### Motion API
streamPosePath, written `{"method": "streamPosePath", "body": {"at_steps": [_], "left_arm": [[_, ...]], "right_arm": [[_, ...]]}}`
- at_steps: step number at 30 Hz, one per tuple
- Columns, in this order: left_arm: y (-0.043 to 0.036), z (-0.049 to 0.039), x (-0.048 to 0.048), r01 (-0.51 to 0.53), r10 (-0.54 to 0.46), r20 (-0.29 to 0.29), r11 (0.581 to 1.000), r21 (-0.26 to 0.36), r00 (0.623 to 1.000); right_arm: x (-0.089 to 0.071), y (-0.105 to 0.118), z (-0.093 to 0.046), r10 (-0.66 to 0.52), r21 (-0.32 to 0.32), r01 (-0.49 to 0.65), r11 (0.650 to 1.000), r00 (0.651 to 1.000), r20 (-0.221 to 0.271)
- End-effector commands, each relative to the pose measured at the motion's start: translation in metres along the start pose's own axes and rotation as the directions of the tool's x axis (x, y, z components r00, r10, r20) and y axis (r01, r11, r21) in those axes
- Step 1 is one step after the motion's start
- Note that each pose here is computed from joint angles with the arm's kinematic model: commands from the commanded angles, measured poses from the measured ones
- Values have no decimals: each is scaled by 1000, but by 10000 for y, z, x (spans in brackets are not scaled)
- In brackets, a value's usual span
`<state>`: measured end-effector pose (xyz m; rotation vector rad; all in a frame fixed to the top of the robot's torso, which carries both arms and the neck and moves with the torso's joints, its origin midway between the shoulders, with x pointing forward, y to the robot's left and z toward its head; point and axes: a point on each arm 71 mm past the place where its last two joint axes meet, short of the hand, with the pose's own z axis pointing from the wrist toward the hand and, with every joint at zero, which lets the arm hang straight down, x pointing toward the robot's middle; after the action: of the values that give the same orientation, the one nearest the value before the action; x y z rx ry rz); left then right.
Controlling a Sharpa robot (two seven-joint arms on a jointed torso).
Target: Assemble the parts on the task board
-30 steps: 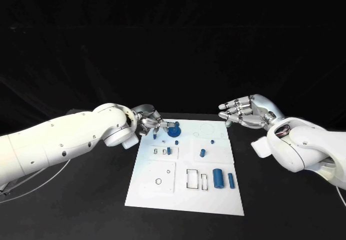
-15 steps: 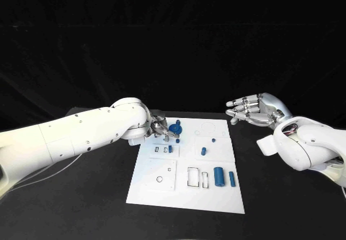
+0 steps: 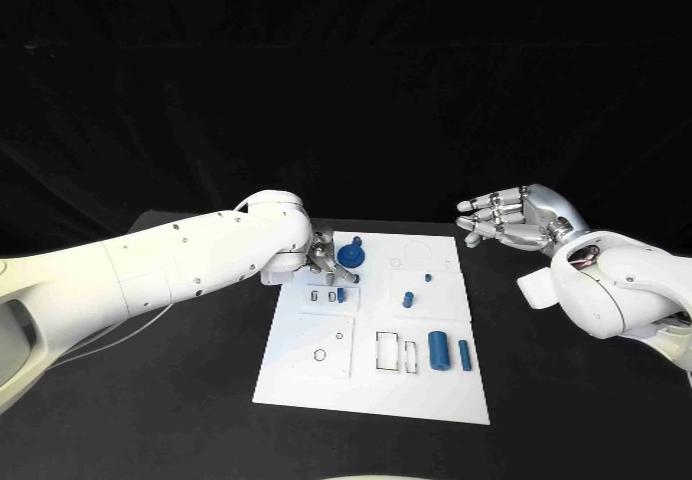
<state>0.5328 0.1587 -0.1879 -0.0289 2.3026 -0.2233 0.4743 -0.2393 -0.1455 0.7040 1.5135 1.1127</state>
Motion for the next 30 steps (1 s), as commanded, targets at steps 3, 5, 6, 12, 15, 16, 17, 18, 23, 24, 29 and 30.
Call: {"method": "streamPosePath", "body": {"at_steps": [3, 5, 6, 12, 15, 16, 17, 18, 23, 24, 29, 30], "left_arm": [[-3, 11, 21, -30, 29, -48, 999, -25, 998], [-17, 16, 29, -28, 27, -56, 999, -22, 998], [-25, 20, 32, -28, 27, -60, 999, -21, 998], [-59, 32, 53, -19, 18, -74, 1000, -12, 997], [-72, 33, 60, -12, 11, -77, 1000, -7, 997], [-77, 32, 62, -10, 9, -78, 1000, -5, 997], [-83, 31, 64, -8, 8, -79, 1000, -3, 997], [-90, 30, 67, -7, 7, -81, 1000, 0, 997], [-117, 32, 82, -4, 5, -88, 1000, 8, 996], [-123, 34, 87, -4, 4, -90, 1000, 9, 996], [-143, 46, 113, -4, 5, -97, 1000, 13, 995], [-146, 49, 115, -3, 4, -96, 1000, 13, 995]], "right_arm": [[-9, -17, 0, -17, 14, 17, 1000, 1000, 5], [-8, -19, 2, -18, 17, 18, 1000, 1000, 4], [-6, -20, 3, -19, 18, 18, 1000, 1000, 3], [-8, -31, 9, -30, 23, 30, 999, 1000, -4], [-17, -37, 14, -35, 24, 35, 999, 999, -1], [-19, -40, 15, -37, 24, 37, 999, 999, -1], [-22, -42, 17, -38, 24, 38, 999, 999, 0], [-25, -44, 19, -39, 24, 39, 999, 999, 2], [-25, -48, 26, -45, 24, 45, 999, 999, -2], [-24, -48, 28, -47, 22, 47, 999, 999, -4], [-33, -57, 40, -57, 21, 57, 998, 998, -8], [-40, -62, 44, -59, 22, 59, 998, 998, -7]]}}
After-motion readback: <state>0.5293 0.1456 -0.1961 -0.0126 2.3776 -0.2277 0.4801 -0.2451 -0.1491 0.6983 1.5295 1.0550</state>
